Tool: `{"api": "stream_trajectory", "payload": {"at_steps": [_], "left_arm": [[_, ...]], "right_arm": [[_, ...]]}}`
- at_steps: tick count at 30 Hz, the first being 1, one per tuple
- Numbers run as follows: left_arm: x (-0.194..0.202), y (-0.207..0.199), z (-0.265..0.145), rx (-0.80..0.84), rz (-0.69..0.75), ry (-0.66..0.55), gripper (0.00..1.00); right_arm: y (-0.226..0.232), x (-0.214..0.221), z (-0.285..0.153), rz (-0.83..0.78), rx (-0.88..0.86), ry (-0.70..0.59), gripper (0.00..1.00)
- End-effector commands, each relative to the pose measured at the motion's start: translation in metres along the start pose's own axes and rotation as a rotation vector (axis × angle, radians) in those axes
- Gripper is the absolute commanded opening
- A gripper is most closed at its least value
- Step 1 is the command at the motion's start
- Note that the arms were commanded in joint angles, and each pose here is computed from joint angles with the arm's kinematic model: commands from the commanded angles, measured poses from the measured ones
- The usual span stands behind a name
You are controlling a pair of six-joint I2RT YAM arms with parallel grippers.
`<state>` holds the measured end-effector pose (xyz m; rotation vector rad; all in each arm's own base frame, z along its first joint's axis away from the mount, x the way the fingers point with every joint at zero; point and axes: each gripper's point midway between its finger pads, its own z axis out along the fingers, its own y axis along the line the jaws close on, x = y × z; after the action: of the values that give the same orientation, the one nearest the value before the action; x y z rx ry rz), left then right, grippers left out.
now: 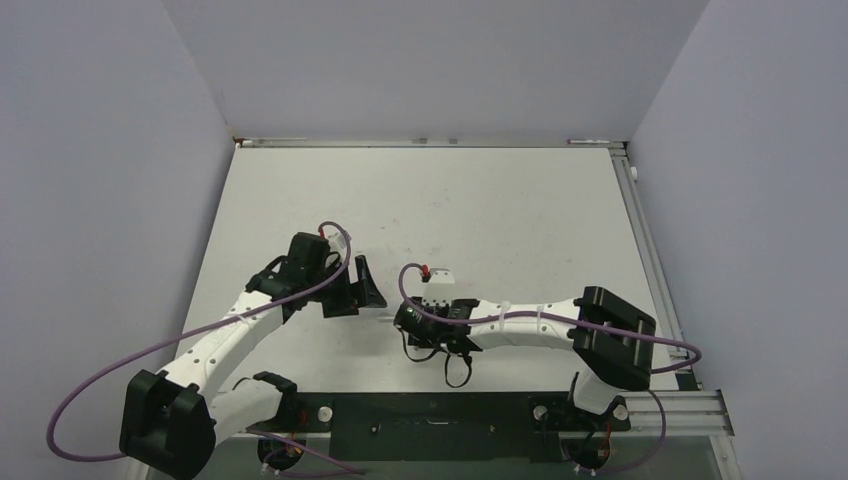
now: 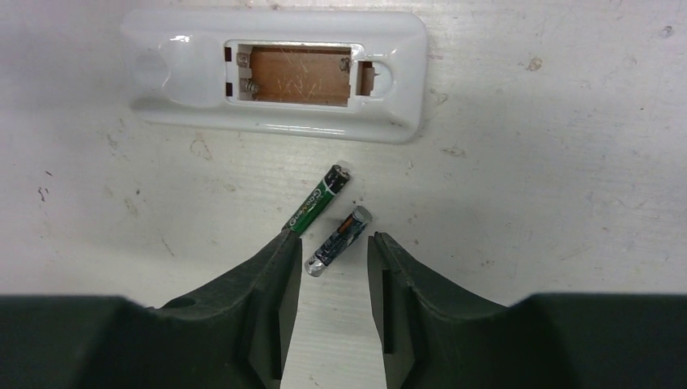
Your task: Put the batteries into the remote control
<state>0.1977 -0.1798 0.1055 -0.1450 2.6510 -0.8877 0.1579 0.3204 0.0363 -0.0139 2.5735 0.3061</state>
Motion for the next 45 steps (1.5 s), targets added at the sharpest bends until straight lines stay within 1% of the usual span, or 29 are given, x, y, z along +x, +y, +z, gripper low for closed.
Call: {"api": "stream_trajectory", "payload": {"at_steps": [1,14,33,45], "left_arm": [[-0.009,-0.017,-0.014,0.055,0.054,-0.027,0.78],[-0.006,-0.022,-0.014,0.081,0.076,-0.034,0.78],[-0.005,-0.022,-0.016,0.073,0.078,-0.043,0.78],[-0.006,-0.021,-0.013,0.068,0.074,-0.04,0.78]], "right_arm": [[0.015,-0.01,0.001,0.054,-0.005,-0.053,0.35],[0.015,-0.003,0.001,0.073,0.027,-0.055,0.28],[0.006,0.01,0.009,0.071,0.062,-0.036,0.26],[-0.003,0.018,0.016,0.042,0.1,-0.018,0.26]]}}
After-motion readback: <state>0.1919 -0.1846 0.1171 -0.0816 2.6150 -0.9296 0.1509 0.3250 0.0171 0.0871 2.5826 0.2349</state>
